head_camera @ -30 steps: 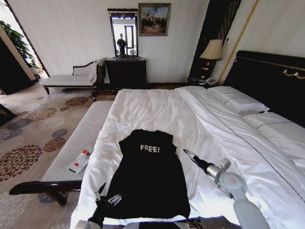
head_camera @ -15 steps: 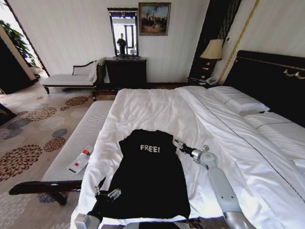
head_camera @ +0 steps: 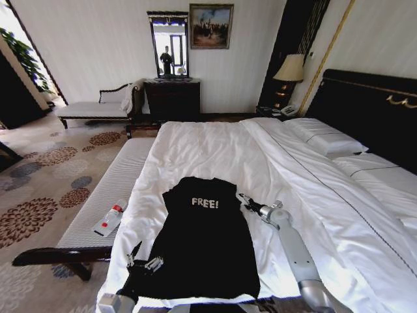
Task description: Fold the clothes on the bed.
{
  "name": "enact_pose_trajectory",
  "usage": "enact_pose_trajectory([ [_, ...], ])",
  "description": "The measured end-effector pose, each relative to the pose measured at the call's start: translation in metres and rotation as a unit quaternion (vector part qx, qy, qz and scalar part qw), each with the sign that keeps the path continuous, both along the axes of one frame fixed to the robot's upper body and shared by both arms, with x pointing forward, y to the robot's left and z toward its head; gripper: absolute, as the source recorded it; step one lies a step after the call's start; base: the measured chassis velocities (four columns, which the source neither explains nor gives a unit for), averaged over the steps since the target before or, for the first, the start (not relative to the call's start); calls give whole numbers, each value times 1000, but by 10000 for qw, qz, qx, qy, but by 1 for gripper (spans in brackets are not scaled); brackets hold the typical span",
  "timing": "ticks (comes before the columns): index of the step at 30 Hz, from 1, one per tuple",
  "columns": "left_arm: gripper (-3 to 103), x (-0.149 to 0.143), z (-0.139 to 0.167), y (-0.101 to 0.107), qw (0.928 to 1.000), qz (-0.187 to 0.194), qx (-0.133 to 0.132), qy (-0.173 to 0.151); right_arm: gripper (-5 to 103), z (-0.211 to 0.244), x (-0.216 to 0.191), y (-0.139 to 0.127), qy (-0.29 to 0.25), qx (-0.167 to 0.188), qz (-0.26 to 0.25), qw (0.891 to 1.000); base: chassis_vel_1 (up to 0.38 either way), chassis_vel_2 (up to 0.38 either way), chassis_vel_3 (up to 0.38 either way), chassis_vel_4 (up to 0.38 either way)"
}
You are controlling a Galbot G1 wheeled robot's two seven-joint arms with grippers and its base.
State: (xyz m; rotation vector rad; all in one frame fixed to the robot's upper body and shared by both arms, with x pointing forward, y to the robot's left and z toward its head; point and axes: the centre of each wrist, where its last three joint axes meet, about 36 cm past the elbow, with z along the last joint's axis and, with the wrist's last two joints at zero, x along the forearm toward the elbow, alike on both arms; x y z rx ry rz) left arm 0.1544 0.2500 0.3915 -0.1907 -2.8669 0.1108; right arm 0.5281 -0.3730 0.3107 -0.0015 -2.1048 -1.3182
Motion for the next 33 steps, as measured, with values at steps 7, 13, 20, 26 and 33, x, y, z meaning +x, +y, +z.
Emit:
enact_pose_trajectory([
  [7, 98, -2, 5, 3, 10000, 75, -39, 1, 50, -4, 1, 7, 27, 3, 28, 10000, 0, 0, 0, 0],
  [13, 98, -1, 5, 4, 9999, 106, -63, -8, 28, -5, 0, 7, 46, -13, 15, 10000, 0, 0, 0, 0],
  [20, 98, 2, 8, 7, 9994, 288, -211, 10, 3, -4, -13, 8, 18, 50, -64, 10000, 0, 0, 0, 0],
  [26, 98, 4, 10, 8, 9993, 307, -225, -17, 0, -5, -20, 13, 19, 68, -48, 10000, 0, 0, 0, 0],
  [33, 98, 4, 10, 7, 9991, 327, -264, -29, 0, 17, -20, 8, -212, 3, -106, 9997, 0, 0, 0, 0],
])
